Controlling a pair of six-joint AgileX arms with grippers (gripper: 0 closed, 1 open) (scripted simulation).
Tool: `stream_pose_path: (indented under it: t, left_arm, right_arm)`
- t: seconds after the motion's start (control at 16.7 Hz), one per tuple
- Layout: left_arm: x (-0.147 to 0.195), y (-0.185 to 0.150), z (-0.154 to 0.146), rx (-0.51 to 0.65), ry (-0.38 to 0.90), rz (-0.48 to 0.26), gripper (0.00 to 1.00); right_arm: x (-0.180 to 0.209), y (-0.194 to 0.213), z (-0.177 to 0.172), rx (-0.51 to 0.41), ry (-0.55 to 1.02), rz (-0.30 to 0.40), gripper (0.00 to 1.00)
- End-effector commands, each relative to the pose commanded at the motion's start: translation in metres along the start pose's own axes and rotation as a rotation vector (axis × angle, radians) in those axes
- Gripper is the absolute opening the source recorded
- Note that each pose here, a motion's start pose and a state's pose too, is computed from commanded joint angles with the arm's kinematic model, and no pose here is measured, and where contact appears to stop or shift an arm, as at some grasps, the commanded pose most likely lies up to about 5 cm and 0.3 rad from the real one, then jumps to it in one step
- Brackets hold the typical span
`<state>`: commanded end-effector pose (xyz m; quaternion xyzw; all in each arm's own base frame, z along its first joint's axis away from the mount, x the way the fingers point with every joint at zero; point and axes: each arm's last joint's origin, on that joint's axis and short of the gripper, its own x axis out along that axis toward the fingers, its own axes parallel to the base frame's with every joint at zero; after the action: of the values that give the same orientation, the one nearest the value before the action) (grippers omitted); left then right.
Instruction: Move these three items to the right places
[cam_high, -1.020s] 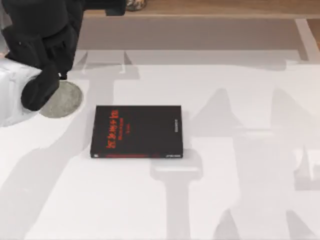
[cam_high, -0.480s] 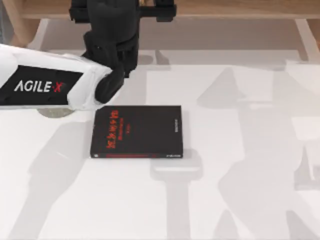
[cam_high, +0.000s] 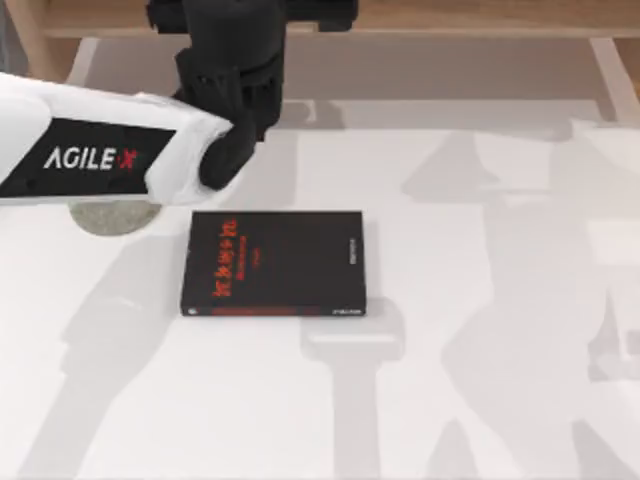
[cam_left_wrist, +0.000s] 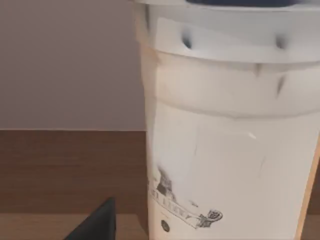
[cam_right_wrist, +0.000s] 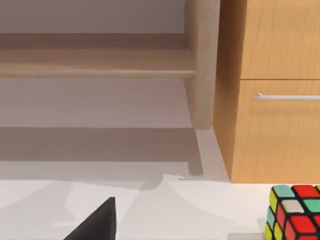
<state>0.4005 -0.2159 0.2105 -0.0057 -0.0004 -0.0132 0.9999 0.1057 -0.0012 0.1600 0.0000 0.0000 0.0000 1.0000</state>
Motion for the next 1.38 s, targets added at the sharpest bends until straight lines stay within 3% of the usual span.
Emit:
stream_pose_path:
  t: [0.42, 0.78, 1.38]
  left_arm:
    - [0.058, -0.001, 0.001, -0.001, -0.003, 0.000, 1.00]
    - [0.065, 0.001, 0.000, 0.000, -0.001, 0.000, 1.00]
    - [0.065, 0.001, 0.000, 0.000, -0.001, 0.000, 0.25]
  right_arm:
    - [0.000, 0.000, 0.000, 0.000, 0.000, 0.000, 1.00]
    - [0.000, 0.000, 0.000, 0.000, 0.000, 0.000, 1.00]
    - [0.000, 0.000, 0.000, 0.000, 0.000, 0.000, 1.00]
